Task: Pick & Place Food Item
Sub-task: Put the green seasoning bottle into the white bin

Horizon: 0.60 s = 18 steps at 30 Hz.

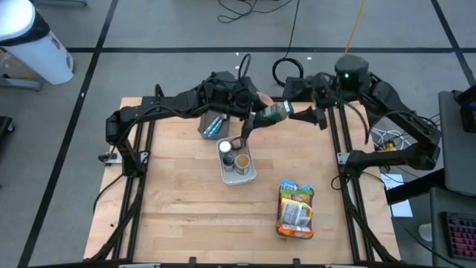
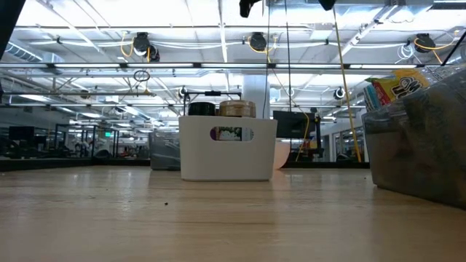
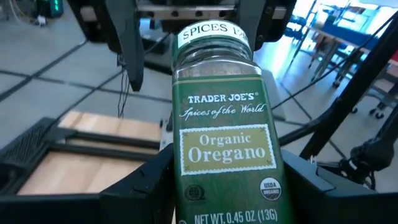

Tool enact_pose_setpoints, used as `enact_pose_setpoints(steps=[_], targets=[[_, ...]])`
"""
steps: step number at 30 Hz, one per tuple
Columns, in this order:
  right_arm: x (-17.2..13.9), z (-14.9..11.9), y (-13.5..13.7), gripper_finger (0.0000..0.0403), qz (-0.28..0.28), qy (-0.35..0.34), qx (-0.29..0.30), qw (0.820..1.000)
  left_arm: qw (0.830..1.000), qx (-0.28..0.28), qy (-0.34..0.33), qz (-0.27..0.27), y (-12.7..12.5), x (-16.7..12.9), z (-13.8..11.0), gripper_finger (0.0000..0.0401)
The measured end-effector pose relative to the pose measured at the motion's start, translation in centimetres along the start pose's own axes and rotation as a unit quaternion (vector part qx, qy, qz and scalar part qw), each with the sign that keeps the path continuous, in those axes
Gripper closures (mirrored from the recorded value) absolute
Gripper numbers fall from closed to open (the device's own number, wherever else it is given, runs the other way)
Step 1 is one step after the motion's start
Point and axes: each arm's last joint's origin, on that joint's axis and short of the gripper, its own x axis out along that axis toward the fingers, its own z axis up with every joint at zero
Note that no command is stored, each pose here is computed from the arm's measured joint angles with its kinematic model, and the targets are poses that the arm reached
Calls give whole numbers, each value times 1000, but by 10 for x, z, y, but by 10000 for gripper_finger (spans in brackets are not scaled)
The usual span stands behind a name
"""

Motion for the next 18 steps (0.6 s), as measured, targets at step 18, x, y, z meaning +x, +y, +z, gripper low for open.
enact_pose_setpoints(steps=[18], targets=[[36,9,-22,90,105,-18,54,993,1000,0,-1,0,2,4,-2,194]])
